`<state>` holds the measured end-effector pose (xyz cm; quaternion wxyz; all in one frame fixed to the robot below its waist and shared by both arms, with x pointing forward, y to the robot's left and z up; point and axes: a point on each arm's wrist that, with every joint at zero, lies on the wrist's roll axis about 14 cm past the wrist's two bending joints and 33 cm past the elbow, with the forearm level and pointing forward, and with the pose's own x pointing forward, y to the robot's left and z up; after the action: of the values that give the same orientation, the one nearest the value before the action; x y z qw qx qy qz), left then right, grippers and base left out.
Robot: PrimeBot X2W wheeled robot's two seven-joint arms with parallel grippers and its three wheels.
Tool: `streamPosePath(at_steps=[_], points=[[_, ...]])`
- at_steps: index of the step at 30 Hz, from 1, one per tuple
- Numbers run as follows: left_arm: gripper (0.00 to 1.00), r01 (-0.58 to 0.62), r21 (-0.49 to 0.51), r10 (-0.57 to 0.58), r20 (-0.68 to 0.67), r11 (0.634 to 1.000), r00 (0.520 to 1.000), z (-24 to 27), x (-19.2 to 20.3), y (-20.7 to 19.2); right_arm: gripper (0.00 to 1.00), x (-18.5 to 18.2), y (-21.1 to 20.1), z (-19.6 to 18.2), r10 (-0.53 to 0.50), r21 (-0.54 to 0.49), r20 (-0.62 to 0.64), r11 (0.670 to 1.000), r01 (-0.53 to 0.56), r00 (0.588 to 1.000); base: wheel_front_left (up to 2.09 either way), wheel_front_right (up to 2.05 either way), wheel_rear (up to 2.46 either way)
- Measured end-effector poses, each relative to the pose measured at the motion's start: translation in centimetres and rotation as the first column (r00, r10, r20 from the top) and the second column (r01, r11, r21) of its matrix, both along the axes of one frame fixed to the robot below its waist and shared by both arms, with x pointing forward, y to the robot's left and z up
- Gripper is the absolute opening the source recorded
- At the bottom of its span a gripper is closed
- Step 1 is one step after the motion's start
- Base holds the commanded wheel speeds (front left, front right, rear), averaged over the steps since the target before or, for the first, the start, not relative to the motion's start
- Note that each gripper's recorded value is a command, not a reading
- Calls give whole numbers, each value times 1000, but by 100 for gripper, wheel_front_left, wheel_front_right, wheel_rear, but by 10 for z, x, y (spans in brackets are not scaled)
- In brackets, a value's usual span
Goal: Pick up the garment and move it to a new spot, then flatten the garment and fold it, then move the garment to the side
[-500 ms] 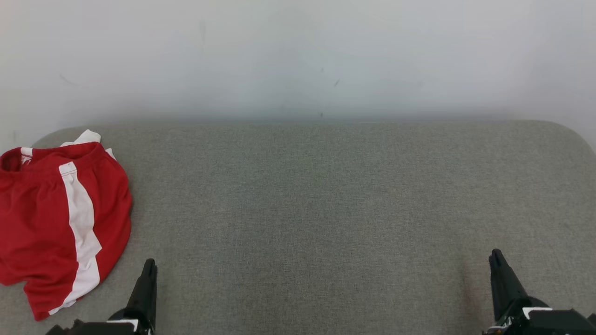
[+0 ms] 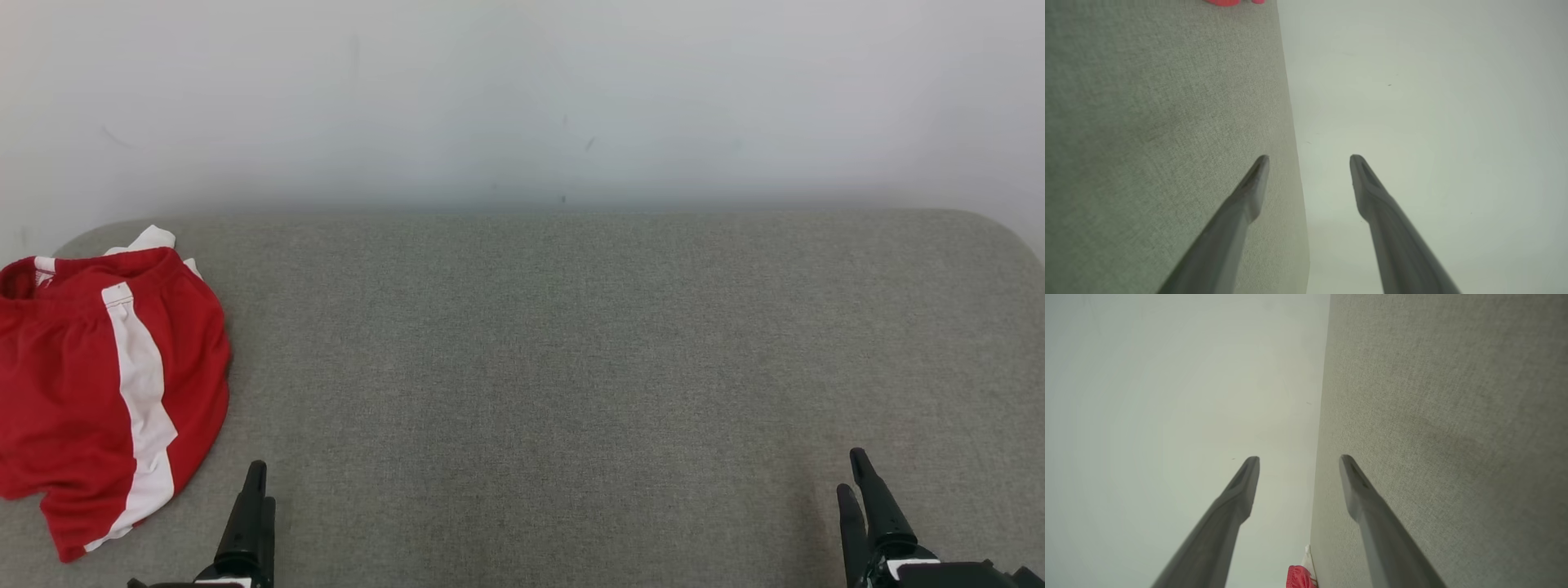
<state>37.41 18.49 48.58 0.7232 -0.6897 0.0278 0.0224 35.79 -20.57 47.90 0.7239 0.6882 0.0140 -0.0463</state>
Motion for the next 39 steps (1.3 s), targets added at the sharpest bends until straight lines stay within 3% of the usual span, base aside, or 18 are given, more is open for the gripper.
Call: streamPosePath(at_steps=[10,18,31,39], points=[[100,-30,151,28,20,988,999,6,2,8,100,1,4,0,9,-140,-2,990,-10,1000,0,0,0],[100,-40,300,32,32,953,999,10,-1,11,100,2,11,1,35,-287,1,957,-34,999,0,0,0],[100,-47,537,17,60,842,998,20,1,9,100,4,16,7,59,-474,18,880,-43,998,0,0,0],[100,-41,660,-1,63,750,998,22,-1,3,100,4,19,9,73,-575,22,817,-47,997,0,0,0]])
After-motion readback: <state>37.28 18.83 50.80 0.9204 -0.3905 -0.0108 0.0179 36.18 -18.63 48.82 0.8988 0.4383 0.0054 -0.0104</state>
